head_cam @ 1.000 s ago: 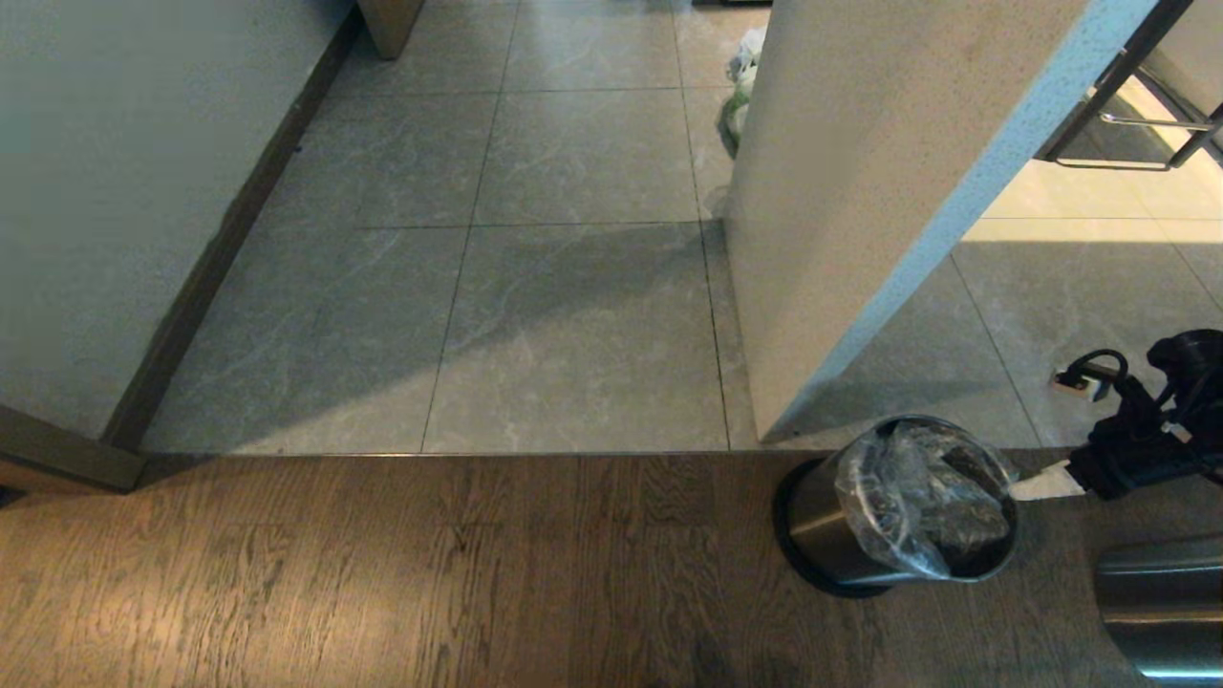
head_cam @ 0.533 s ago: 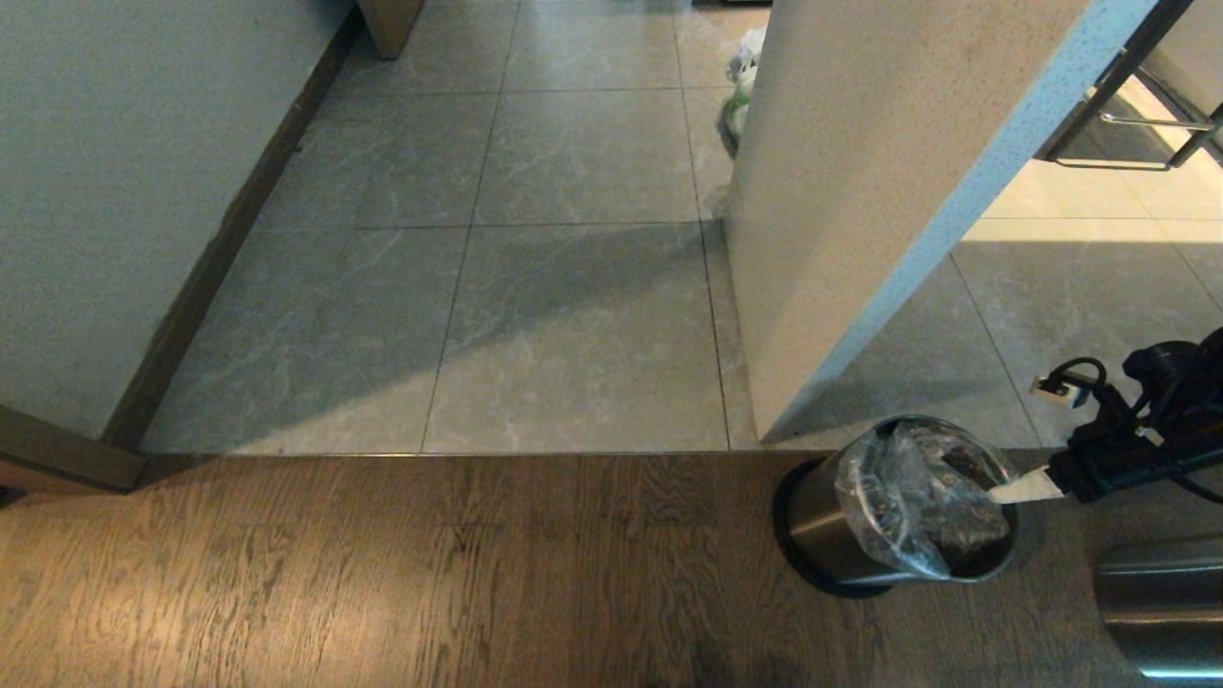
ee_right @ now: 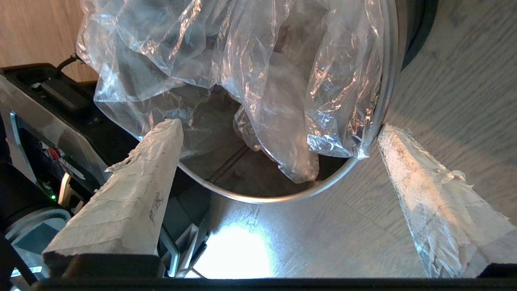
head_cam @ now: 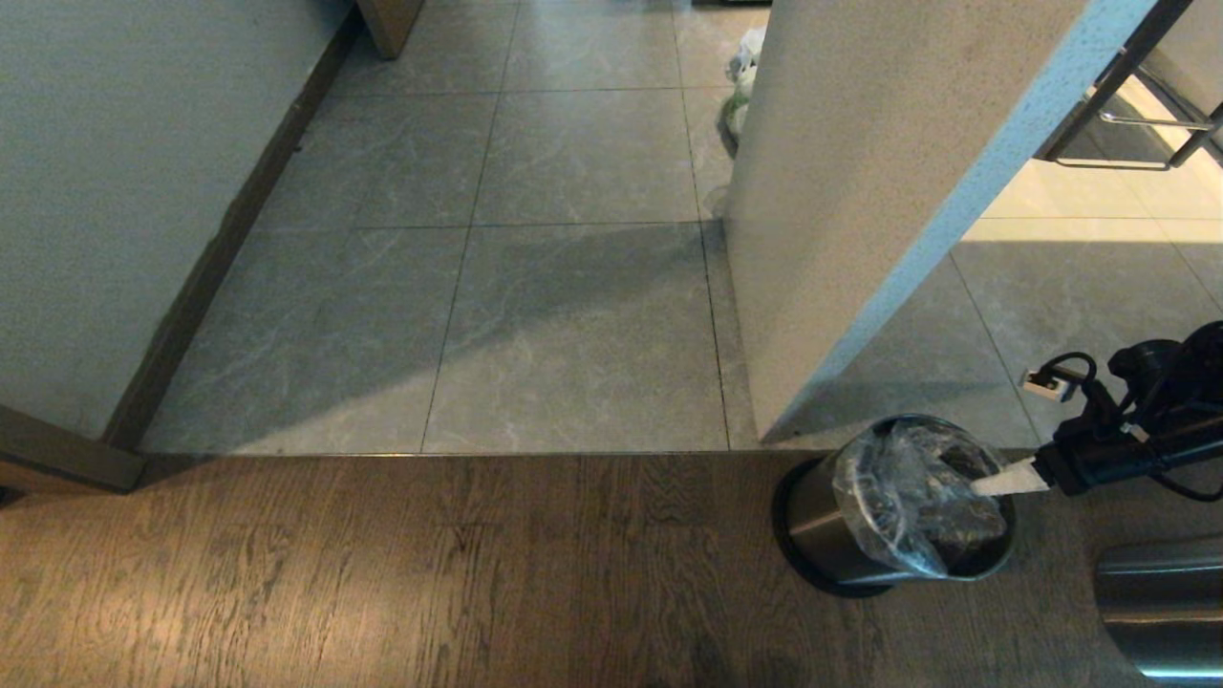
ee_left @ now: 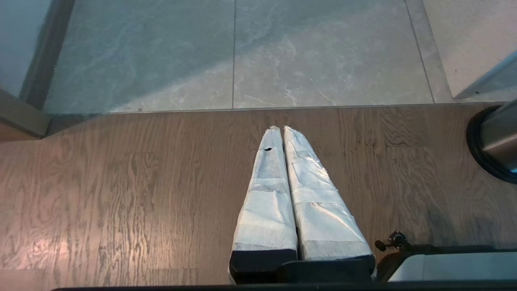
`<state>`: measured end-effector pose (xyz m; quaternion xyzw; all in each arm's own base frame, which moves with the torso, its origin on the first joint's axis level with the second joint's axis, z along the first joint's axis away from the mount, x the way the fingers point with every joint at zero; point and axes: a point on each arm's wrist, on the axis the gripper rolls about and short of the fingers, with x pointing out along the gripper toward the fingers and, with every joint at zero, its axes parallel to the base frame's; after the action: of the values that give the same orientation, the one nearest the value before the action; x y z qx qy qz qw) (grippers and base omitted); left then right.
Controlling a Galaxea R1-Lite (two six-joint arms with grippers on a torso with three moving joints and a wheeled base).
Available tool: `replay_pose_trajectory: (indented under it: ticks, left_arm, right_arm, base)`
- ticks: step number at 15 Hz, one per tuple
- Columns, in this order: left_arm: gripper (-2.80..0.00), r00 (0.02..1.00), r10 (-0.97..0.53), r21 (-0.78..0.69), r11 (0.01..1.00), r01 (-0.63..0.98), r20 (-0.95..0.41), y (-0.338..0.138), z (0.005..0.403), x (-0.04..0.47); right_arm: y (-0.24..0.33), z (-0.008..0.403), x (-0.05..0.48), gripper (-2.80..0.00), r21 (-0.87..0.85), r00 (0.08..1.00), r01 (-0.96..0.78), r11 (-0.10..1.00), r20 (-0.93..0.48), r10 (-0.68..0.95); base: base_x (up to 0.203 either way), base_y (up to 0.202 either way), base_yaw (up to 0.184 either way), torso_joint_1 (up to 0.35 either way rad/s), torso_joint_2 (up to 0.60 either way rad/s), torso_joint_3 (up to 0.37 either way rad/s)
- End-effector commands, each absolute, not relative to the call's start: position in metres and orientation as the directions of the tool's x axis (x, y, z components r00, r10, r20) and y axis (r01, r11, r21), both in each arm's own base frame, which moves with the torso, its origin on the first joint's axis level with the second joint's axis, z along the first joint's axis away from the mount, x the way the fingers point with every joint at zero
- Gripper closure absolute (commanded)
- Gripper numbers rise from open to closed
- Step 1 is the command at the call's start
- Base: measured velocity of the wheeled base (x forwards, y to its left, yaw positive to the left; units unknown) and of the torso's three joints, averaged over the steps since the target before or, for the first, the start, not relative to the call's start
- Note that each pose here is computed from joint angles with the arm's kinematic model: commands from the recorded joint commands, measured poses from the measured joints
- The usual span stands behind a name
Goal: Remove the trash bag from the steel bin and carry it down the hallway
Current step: Pick up the trash bag
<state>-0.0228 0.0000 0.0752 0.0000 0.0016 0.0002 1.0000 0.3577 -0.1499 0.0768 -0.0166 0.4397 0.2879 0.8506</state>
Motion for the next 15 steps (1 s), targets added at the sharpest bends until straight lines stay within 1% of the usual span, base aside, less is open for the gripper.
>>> replay_pose_trajectory:
  ticks: [1, 15]
  left_arm:
    - [0.0, 1.0, 0.001, 0.0, 1.0, -0.001, -0.003, 0.0, 0.075, -0.023]
    - [0.0, 1.0, 0.0, 0.0, 1.0, 0.0, -0.003, 0.0, 0.075, -0.023]
  right_arm:
    - [-0.147, 0.078, 0.359, -2.8, 0.227, 0.444, -0.514, 0.827, -0.754, 0.484]
    - [-0.145, 0.088, 0.352, -2.8, 0.225, 0.442, -0.499, 0.837, -0.764, 0.469]
  base:
    - [0.0, 0.0, 0.0, 0.0, 0.0, 0.0]
    - [0.0, 0.0, 0.0, 0.0, 0.0, 0.0]
